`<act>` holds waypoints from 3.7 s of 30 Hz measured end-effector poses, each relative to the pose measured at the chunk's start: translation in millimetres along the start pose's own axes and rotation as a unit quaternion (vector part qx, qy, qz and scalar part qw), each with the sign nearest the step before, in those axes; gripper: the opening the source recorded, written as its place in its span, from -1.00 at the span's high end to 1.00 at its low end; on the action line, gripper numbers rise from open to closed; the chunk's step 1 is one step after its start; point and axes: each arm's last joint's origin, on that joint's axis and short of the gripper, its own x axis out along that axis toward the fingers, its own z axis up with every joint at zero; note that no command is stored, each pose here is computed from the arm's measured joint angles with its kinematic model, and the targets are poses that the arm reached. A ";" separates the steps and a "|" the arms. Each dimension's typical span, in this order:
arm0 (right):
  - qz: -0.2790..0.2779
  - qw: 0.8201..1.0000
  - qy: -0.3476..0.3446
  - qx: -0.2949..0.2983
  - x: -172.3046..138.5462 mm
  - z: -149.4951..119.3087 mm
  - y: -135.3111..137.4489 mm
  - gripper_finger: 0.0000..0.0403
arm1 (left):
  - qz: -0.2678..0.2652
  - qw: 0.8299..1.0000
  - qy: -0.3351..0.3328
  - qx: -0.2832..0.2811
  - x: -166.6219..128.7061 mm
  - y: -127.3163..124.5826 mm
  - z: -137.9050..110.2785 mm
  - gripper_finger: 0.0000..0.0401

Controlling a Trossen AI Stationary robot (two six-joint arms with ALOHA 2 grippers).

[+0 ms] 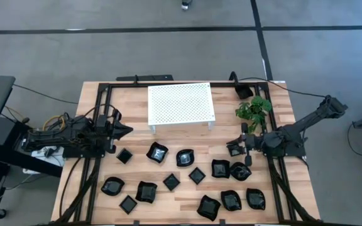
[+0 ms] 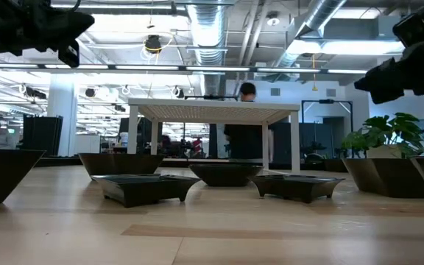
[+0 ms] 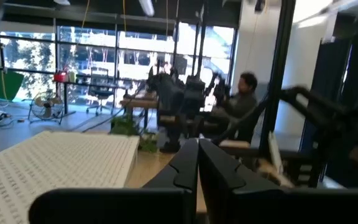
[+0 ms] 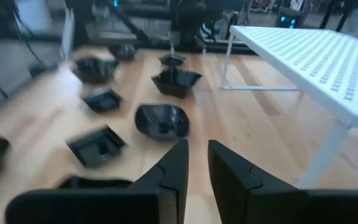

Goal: Pick & Place Mini shaped plates
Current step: Put the distorted square plate on the shelf

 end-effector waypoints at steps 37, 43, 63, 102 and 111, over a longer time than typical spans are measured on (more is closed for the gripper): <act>-0.343 0.929 0.136 -0.024 7.4 194.6 -86.1 0.07 | 0.196 0.966 0.104 0.132 89.0 9.9 104.5 0.26; -0.424 0.866 0.246 0.095 25.6 189.2 -140.1 0.04 | 0.253 0.951 0.119 0.134 97.0 22.3 117.1 0.28; -0.451 0.695 0.489 0.272 53.9 79.4 -261.2 0.07 | 0.310 0.932 0.141 0.124 90.9 41.4 113.5 0.28; -0.440 0.630 0.546 0.333 53.5 15.0 -304.5 0.95 | 0.310 0.932 0.142 0.124 90.9 41.4 113.1 0.28; -0.426 0.676 0.526 0.290 49.5 66.9 -268.4 0.98 | 0.310 0.932 0.142 0.124 90.9 41.4 113.1 0.28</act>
